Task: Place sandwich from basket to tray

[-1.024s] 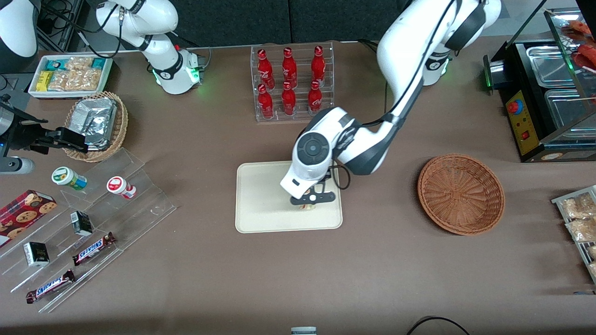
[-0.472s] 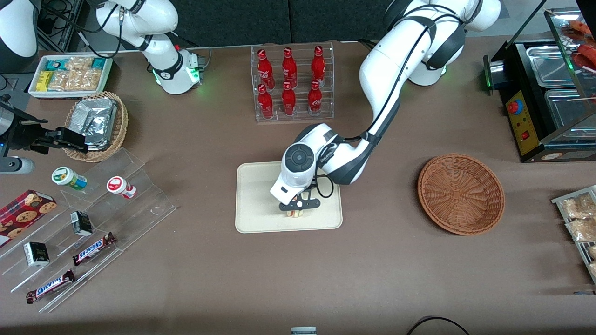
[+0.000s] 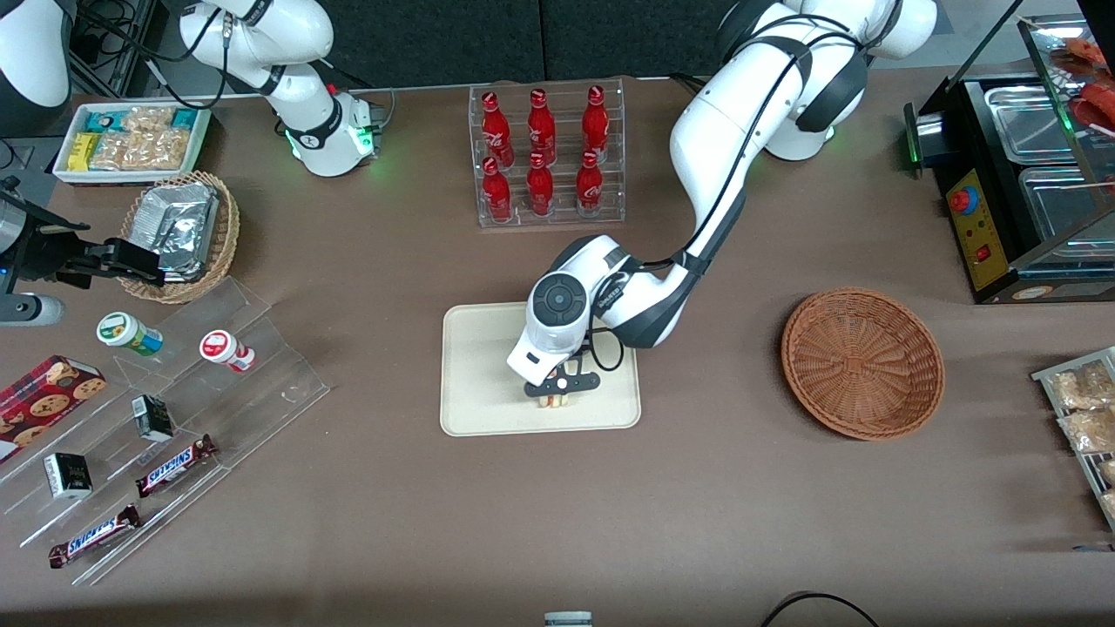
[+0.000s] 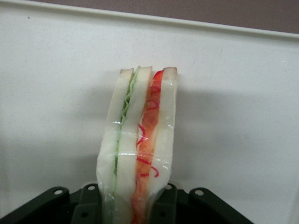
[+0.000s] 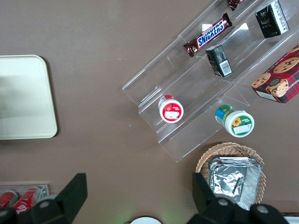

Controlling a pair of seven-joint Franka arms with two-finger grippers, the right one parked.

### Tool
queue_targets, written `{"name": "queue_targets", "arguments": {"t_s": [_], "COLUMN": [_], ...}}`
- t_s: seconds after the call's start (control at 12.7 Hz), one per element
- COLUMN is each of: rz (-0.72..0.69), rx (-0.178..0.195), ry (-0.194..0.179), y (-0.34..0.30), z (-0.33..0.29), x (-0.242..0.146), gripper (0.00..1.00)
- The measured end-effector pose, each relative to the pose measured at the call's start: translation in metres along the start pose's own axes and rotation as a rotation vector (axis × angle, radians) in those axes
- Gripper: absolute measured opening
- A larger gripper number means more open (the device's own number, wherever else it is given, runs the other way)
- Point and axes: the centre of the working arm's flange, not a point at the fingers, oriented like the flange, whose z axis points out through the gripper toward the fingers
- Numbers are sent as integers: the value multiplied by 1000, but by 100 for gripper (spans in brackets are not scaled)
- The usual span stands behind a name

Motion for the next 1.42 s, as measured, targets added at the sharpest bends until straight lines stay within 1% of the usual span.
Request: {"name": "queue_targets", "arguments": {"t_s": [0.16, 0.31, 0.39, 0.47, 0.63, 0.79, 0.87, 1.02, 1.42], "rz": [2, -4, -15, -34, -58, -25, -2, 35, 95], "rx": [2, 30, 41, 55, 80, 83, 81, 87, 93], "ry": [7, -4, -3, -7, -41, -78, -86, -96, -94], "y": [2, -1, -6, -18, -56, -101, -127, -181, -326], "z": [-11, -41, -66, -95, -153, -192, -203, -219, -248], "x": [2, 2, 6, 13, 30, 49, 59, 70, 70], "gripper": [63, 85, 96, 100, 100, 100, 100, 100, 100]}}
